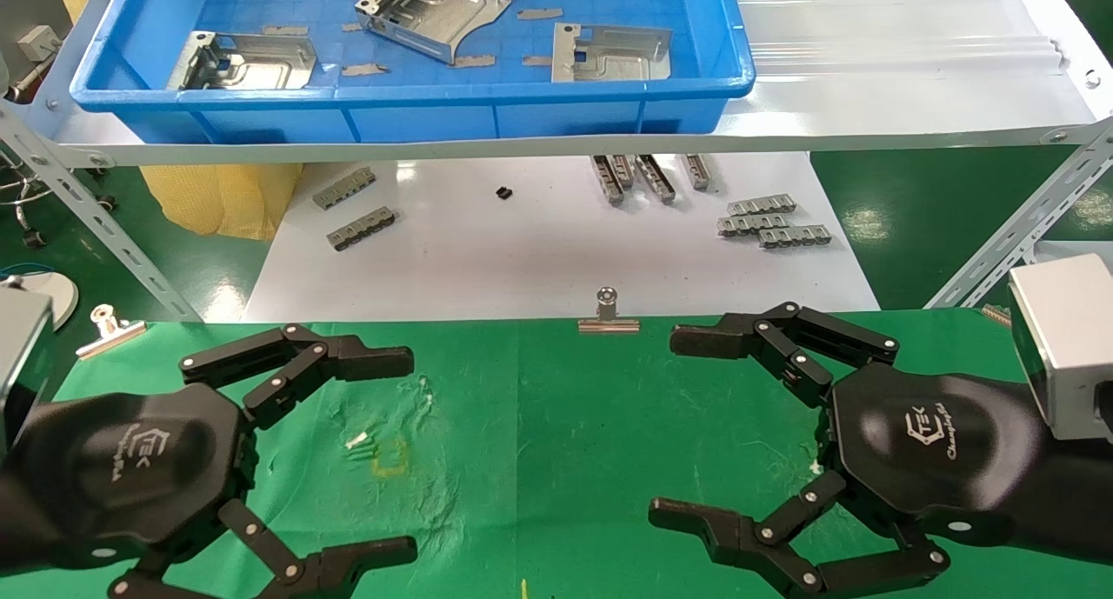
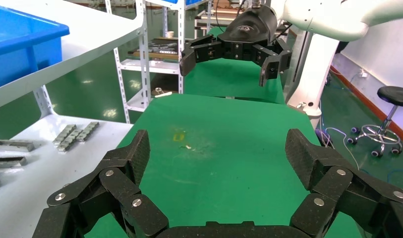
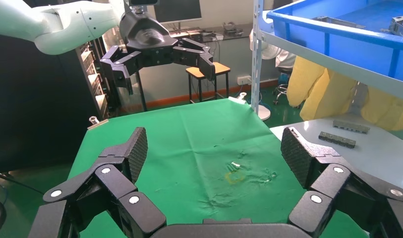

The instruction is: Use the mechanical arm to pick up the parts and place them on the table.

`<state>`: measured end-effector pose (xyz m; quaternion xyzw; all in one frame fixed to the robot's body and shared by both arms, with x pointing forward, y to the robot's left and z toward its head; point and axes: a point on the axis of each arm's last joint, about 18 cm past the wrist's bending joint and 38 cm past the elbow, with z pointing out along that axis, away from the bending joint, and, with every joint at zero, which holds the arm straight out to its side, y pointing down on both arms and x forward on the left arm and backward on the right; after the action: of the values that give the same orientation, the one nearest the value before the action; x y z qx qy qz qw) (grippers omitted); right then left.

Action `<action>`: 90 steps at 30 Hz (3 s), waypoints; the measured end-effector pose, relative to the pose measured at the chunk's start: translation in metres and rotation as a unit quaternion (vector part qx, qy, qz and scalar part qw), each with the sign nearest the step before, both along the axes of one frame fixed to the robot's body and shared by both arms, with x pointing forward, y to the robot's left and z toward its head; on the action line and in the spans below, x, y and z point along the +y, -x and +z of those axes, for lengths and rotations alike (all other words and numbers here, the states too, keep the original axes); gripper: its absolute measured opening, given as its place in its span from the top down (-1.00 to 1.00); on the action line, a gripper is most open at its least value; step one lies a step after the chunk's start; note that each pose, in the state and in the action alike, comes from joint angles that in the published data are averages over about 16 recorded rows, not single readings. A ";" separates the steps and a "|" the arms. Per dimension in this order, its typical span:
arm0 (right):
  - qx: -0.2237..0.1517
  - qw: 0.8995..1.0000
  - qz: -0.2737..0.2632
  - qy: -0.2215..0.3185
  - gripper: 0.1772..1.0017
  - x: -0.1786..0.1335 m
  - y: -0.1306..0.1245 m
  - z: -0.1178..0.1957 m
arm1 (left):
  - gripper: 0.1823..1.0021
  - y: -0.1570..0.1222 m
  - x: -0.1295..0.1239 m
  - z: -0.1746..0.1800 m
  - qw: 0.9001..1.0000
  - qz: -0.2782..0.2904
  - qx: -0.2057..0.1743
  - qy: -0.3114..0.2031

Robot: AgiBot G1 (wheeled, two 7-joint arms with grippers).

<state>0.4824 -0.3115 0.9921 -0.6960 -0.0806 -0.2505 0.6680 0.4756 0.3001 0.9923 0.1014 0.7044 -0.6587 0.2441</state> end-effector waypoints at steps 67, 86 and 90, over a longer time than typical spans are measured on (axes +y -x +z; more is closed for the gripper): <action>0.000 1.000 0.000 0.000 0.88 0.000 0.000 0.000 | -1.00 0.000 0.000 0.003 1.000 0.002 -0.007 -0.001; 0.000 1.000 0.000 0.000 0.97 0.000 0.000 0.000 | -1.00 -0.070 0.003 0.123 0.987 0.114 -0.110 0.021; 0.000 1.000 0.000 0.000 0.97 0.000 0.000 0.000 | -1.00 -0.109 -0.003 0.167 0.977 0.172 -0.119 0.039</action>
<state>0.4824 -0.3115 0.9920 -0.6961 -0.0806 -0.2505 0.6680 0.5842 0.2966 1.1595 0.0468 0.6511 -0.6172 0.4392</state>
